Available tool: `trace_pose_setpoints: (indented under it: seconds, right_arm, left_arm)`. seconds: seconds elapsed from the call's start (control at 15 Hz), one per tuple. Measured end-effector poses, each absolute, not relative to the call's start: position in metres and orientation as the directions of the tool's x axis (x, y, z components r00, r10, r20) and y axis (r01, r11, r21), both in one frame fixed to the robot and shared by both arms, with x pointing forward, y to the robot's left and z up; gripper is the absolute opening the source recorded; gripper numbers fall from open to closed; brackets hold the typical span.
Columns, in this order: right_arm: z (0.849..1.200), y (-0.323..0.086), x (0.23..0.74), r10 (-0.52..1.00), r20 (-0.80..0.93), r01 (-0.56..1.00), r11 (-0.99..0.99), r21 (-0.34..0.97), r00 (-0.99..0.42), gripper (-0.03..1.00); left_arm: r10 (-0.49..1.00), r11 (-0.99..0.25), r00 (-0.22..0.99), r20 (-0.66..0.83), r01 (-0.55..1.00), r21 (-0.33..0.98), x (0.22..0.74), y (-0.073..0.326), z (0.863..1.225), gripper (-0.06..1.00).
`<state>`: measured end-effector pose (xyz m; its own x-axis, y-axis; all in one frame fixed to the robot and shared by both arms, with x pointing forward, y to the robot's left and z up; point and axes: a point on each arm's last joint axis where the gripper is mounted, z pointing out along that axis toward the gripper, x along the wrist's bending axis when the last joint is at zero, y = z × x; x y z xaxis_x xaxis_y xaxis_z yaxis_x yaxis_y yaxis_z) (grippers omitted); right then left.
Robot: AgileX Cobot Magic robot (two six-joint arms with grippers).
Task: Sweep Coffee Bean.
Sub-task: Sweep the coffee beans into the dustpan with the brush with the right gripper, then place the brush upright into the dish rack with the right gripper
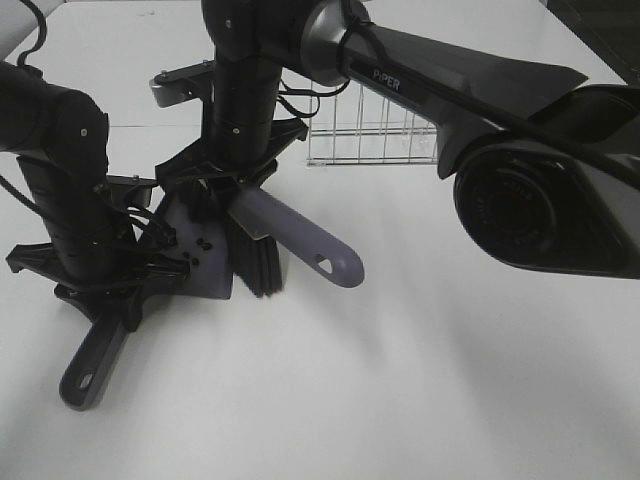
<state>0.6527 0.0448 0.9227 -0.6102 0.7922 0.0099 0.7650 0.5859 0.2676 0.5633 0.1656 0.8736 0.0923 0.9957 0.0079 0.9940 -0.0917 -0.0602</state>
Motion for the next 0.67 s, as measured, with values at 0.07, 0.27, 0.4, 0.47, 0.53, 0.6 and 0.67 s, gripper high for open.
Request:
trace_pose_setpoints:
  seconds: [0.07,0.27,0.4,0.47,0.53,0.6,0.67]
  right_arm:
    - [0.927,0.044,0.653,0.792,0.000,0.762,0.587,0.275,-0.610,0.27]
    - [0.959,0.032,0.659,0.790,-0.136,0.725,0.605,0.330,-0.597,0.27]
    - [0.971,0.029,0.660,0.794,-0.166,0.717,0.602,0.352,-0.585,0.27]
    - [0.982,0.026,0.661,0.797,-0.184,0.711,0.598,0.370,-0.575,0.27]
    - [0.990,0.014,0.667,0.811,-0.197,0.718,0.580,0.385,-0.550,0.27]
    - [0.990,0.005,0.674,0.823,-0.197,0.730,0.565,0.385,-0.533,0.27]
    - [0.990,-0.006,0.681,0.836,-0.197,0.744,0.546,0.385,-0.512,0.27]
  left_arm:
    - [0.996,-0.092,0.092,0.008,0.994,-0.060,0.563,0.166,0.874,0.26]
    - [0.996,-0.092,0.092,0.009,0.994,-0.062,0.563,0.166,0.874,0.26]
    - [0.996,-0.092,0.092,0.009,0.994,-0.062,0.563,0.166,0.874,0.26]
    - [0.996,-0.092,0.092,0.009,0.994,-0.062,0.563,0.166,0.874,0.26]
    - [0.996,-0.092,0.092,0.009,0.994,-0.062,0.563,0.166,0.874,0.26]
    - [0.996,-0.092,0.092,0.009,0.994,-0.062,0.563,0.166,0.874,0.26]
    - [0.996,-0.092,0.092,0.009,0.994,-0.062,0.563,0.166,0.874,0.26]
